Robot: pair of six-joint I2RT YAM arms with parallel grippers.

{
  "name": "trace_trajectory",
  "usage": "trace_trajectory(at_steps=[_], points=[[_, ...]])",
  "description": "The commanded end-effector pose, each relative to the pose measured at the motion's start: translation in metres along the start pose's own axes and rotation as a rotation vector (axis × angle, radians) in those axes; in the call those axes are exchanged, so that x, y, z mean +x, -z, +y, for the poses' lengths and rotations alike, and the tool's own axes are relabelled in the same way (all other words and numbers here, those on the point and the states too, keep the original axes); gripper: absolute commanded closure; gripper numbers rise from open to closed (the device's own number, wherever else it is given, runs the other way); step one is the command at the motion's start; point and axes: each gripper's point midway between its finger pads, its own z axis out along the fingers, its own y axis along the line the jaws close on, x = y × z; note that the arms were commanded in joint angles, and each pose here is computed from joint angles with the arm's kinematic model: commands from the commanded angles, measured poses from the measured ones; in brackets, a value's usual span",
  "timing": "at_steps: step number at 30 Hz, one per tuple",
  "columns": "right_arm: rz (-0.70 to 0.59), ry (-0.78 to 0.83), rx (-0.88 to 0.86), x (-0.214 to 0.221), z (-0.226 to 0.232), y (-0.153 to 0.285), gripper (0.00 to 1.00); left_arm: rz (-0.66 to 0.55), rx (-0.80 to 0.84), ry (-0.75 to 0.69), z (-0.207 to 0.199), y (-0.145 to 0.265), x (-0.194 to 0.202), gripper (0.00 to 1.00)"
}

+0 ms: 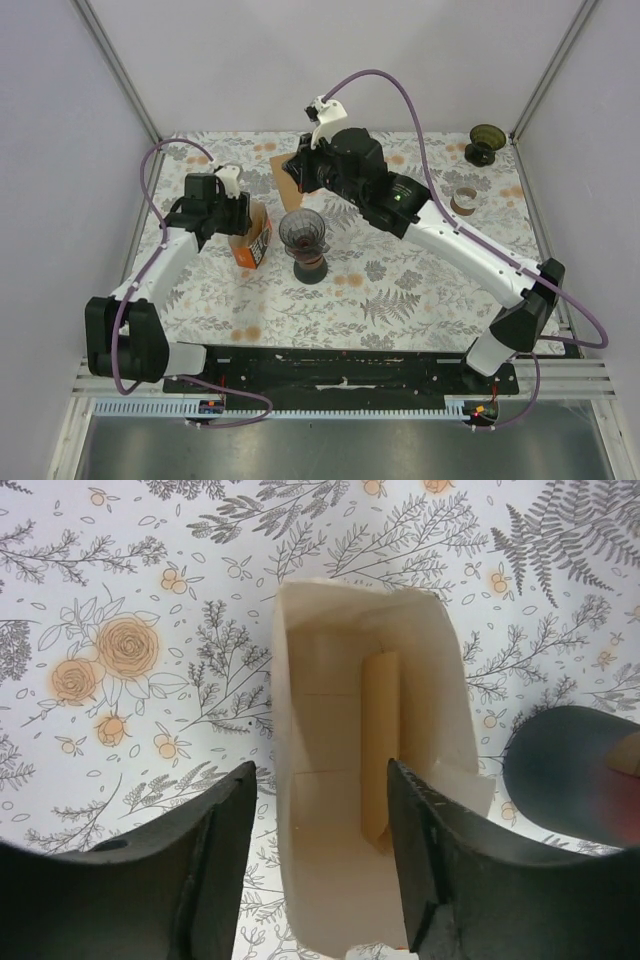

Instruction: Place the coffee filter in the dripper

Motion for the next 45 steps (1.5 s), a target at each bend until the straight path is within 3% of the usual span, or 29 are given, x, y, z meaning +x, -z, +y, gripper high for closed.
trace_trajectory(at_steps=[1,6,10,13,19,23,25,30,36,45], points=[[-0.051,0.006,-0.023,-0.018,0.003,0.019,1.00,-0.104,0.031,-0.043,-0.004,0.012,-0.027,0.32],[-0.048,0.087,-0.079,-0.023,0.010,0.036,1.00,-0.224,0.074,-0.108,-0.017,0.053,-0.062,0.18],[-0.061,0.280,-0.250,-0.025,0.031,0.064,1.00,-0.286,0.173,-0.181,-0.040,0.100,-0.087,0.13],[-0.108,0.473,-0.344,-0.021,0.039,0.084,1.00,-0.278,0.251,-0.181,-0.057,0.129,-0.098,0.13],[-0.241,1.006,-0.407,-0.008,0.047,0.118,1.00,-0.279,0.415,-0.122,-0.091,0.182,-0.112,0.13],[-0.369,1.188,-0.421,-0.012,0.056,0.137,1.00,-0.299,0.527,-0.080,-0.114,0.216,-0.122,0.12],[-0.383,1.184,-0.449,-0.014,0.061,0.145,1.00,-0.321,0.597,-0.100,-0.126,0.230,-0.124,0.11],[-0.269,1.049,-0.513,-0.014,0.068,0.153,1.00,-0.441,0.624,-0.319,-0.134,0.257,-0.125,0.14],[-0.171,0.928,-0.593,-0.009,0.080,0.159,1.00,-0.483,0.745,-0.587,-0.154,0.290,-0.109,0.18],[-0.134,0.815,-0.743,0.002,0.109,0.146,1.00,-0.483,0.807,-0.667,-0.166,0.292,-0.099,0.21]])
